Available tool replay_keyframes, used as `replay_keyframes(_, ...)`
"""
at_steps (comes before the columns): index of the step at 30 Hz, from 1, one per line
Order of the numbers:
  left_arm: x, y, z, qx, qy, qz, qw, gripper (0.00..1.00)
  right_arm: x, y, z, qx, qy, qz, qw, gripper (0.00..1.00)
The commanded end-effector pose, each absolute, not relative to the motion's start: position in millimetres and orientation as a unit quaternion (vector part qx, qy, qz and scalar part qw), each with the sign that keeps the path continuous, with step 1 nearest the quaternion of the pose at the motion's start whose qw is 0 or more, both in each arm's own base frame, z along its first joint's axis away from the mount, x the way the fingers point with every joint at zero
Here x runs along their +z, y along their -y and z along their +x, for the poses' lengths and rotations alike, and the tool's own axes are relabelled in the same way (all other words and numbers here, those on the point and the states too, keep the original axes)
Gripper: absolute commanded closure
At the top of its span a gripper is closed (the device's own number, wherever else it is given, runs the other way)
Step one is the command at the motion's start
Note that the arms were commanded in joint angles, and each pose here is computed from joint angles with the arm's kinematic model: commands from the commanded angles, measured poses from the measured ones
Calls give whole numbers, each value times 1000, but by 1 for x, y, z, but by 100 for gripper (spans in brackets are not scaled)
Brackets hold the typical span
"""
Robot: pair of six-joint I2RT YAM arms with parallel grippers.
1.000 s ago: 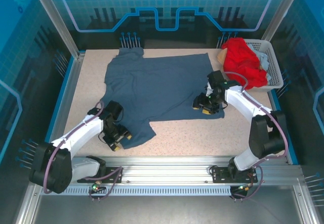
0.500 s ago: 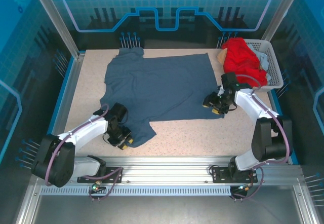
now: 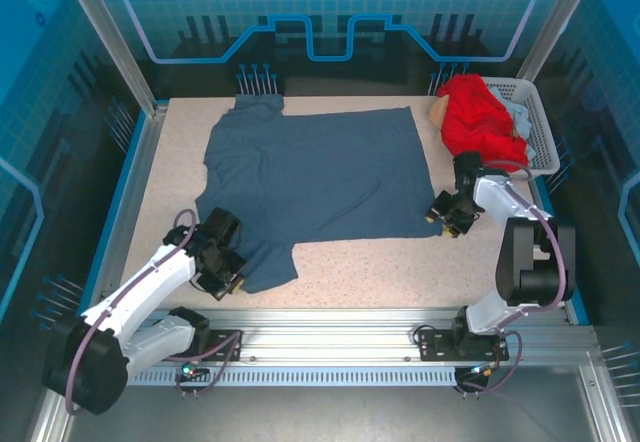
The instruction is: Fold and stack the t-shirts
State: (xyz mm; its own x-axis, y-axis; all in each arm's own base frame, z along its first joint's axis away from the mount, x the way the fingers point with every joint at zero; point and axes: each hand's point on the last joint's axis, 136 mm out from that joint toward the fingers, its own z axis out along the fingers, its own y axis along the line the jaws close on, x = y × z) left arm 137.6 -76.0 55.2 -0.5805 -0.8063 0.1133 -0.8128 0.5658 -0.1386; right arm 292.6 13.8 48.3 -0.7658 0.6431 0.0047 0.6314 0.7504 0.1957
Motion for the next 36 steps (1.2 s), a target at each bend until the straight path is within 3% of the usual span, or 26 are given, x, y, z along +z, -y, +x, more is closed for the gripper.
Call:
replay_keyframes(1,57,60,119,41,876,479,25,100,38,-3,286,76,-927,368,9,58)
replay_keyframes(23,58,58,117,46,878,477,17,100,15,-24,257,68,-931,356,-40,61)
replay_keyframes(28,62,57,117,42,880,473,16,100,4,-21,264,54,-934,348,-53,71)
replay_keyframes(34,67,54,112,33,881,472,18,100,12,-22,263,37,-945,322,-44,99)
replay_keyframes(36,67,57,108,41,881,470,25,100,22,-25,259,21,-952,301,-40,100)
